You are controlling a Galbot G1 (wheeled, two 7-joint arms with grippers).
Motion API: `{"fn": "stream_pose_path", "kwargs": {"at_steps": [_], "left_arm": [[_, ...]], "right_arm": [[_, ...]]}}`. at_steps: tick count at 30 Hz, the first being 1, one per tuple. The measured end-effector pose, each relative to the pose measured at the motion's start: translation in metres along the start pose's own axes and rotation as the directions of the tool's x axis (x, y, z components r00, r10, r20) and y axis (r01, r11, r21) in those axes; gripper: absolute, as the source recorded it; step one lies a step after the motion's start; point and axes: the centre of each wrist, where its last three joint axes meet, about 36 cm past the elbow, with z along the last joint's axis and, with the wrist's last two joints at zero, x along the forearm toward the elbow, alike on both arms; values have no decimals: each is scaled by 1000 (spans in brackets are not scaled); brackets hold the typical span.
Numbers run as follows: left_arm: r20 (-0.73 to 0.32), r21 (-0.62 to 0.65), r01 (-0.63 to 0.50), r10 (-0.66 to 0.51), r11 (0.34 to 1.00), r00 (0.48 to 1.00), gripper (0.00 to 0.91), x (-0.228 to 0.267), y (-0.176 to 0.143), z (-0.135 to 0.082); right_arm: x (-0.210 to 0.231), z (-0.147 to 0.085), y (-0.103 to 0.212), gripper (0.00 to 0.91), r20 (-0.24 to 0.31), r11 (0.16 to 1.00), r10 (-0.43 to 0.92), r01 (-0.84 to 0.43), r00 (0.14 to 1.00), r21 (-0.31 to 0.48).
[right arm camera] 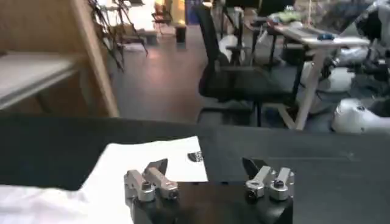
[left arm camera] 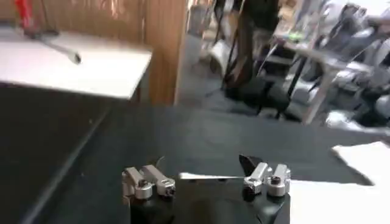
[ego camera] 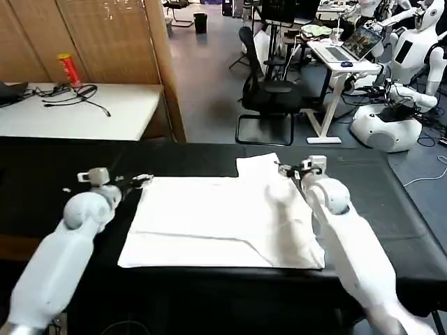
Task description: Fold and organize the clothes.
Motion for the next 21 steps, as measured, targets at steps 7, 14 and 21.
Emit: {"fn": "stream_pose_path", "kwargs": {"at_steps": [7,14,21], "left_arm": [[-51,0,26,-26,1000,998,878,-29,9,-2],[-79,0,26,-26,1000,997,878,-38,10,5],[-80,-10,6,-7,1000,997,439,-43,3,3]], "right_arm": [[-22,5,4,878,-56,1000,18,-19,998,-4],[-30,10,3,878,-81,1000,23,-24,996,-13],[-34,15,3,488,-99,1000,12,-15,995,-22]]}}
